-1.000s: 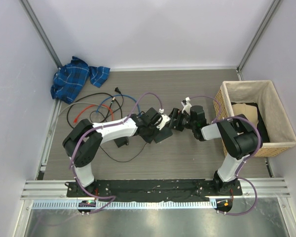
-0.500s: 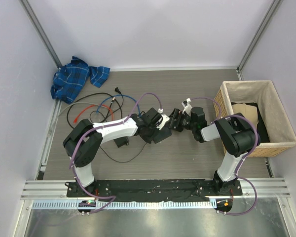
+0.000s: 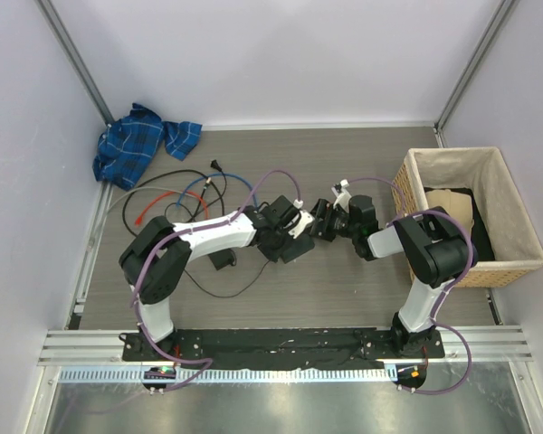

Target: Insert the plug into the switch port

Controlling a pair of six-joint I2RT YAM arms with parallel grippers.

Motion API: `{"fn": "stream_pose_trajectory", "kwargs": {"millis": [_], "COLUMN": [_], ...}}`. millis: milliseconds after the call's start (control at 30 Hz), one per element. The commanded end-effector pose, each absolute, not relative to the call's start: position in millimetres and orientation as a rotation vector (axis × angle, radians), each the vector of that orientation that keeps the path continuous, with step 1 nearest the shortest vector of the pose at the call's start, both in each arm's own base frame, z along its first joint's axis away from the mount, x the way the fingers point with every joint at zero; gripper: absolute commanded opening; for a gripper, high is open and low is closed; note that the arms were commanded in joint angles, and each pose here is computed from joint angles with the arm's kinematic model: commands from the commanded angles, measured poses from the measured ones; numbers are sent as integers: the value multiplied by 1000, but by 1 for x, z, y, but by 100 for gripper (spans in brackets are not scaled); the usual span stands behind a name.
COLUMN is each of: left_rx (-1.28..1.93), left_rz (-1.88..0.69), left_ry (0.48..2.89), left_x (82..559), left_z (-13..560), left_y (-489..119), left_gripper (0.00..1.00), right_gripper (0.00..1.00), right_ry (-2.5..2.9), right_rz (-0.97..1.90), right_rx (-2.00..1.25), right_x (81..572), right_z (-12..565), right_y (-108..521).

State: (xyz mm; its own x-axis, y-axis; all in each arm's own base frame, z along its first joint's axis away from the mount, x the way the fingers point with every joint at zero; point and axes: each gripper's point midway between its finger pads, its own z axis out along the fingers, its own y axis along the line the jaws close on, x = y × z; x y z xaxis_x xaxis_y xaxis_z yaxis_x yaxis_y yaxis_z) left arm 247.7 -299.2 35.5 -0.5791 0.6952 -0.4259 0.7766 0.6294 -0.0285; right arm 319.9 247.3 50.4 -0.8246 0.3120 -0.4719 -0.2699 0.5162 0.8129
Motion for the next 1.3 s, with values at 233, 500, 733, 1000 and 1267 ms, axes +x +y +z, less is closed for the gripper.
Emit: {"fn": "stream_pose_trajectory", "kwargs": {"millis": [233, 500, 733, 1000, 1267], "left_rx": [1081, 1000, 936, 891, 908], "left_rz": [-416, -451, -452, -555, -558], "left_ry": [2258, 2210, 2173, 2037, 2049], "left_x": [292, 301, 314, 321, 318], "left_z": [74, 93, 101, 124, 110], "left_y": [-352, -362, -364, -375, -373], "left_gripper": [0, 0, 0, 0, 0], "right_gripper": [82, 81, 81, 82, 82], "right_ry": [2371, 2373, 2383, 2391, 2382], "right_rz": [1433, 1442, 1462, 1482, 1473], "right_rx": [-88, -112, -139, -162, -174], "right_x": [267, 264, 259, 256, 257], "right_z": [29, 29, 28, 27, 29], "right_y": [275, 280, 286, 289, 289]}}
